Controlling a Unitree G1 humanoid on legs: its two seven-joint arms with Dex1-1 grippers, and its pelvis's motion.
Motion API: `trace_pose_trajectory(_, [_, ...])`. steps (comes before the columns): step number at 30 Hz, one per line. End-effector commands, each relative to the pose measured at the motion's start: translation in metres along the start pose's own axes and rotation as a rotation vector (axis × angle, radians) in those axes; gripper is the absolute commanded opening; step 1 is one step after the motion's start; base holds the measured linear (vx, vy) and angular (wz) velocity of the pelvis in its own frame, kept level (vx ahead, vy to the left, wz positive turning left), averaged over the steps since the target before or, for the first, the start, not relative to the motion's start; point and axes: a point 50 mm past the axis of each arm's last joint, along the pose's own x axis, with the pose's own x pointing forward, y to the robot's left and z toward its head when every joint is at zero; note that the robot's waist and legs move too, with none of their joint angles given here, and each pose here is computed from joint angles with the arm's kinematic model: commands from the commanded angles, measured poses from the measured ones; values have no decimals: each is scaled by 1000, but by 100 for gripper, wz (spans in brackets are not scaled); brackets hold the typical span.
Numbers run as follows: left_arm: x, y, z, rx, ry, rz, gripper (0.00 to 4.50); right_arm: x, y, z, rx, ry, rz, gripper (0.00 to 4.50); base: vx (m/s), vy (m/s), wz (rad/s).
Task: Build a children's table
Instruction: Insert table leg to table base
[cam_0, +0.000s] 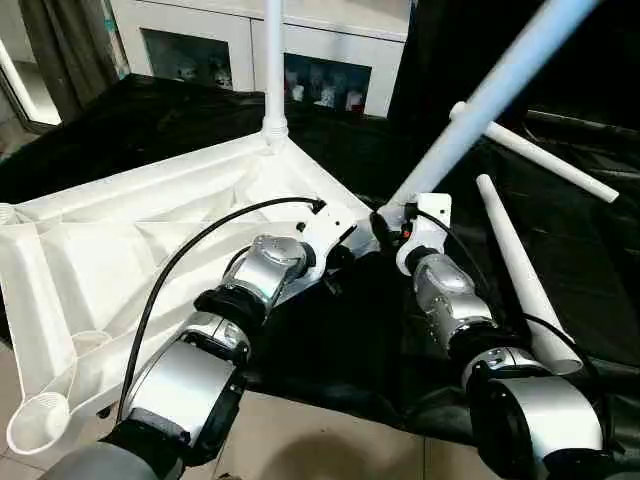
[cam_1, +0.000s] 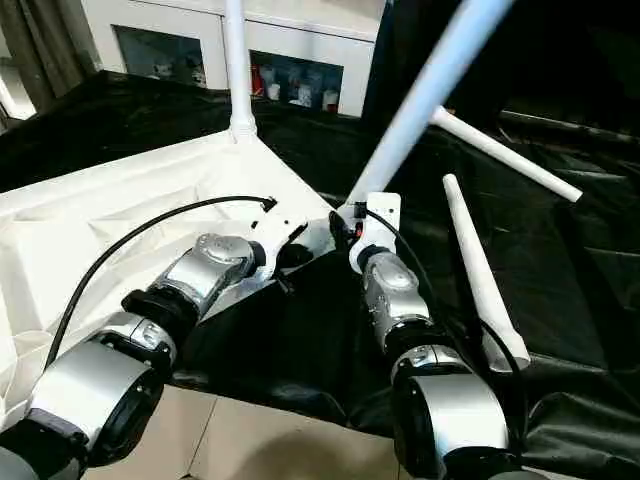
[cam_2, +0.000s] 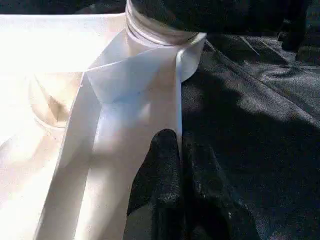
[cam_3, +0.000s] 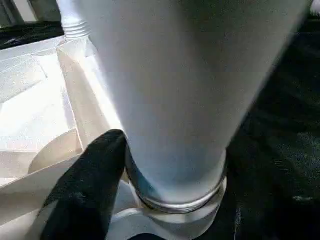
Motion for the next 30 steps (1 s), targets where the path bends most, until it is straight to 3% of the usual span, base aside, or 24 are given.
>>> trace_pose_trajectory(1, [1, -3, -18, -14, 56, -21, 0, -2, 0, -5, -2, 6, 17, 293, 0, 0, 0])
trace_pose_trajectory(12, [-2, 0, -21, 7, 69, -33, 0, -3, 0, -7, -16, 11, 57, 266, 0, 0, 0])
trace_pose_trajectory(18, [-7, -3, -25, 87, 65, -158, 0, -7, -8, -2, -81, 15, 186, 265, 0, 0, 0])
trace_pose_trajectory(20, [-16, -1, -29, 155, 82, -252, 0, -13, -18, 3, -158, 74, 364, 265, 0, 0, 0])
trace_pose_trajectory(24, [-25, 3, -32, 215, 101, -318, 0, -21, -28, 10, -192, 126, 489, 265, 0, 0, 0])
trace_pose_trajectory(25, [-33, 5, -34, 249, 103, -393, 0, -29, -36, 16, -210, 174, 604, 265, 0, 0, 0])
trace_pose_trajectory(29, [-39, 6, -35, 260, 116, -439, 0, -35, -41, 20, -230, 214, 674, 264, 0, 0, 0])
trace_pose_trajectory(30, [-45, 7, -33, 282, 116, -483, 0, -41, -45, 22, -247, 265, 736, 264, 0, 0, 0])
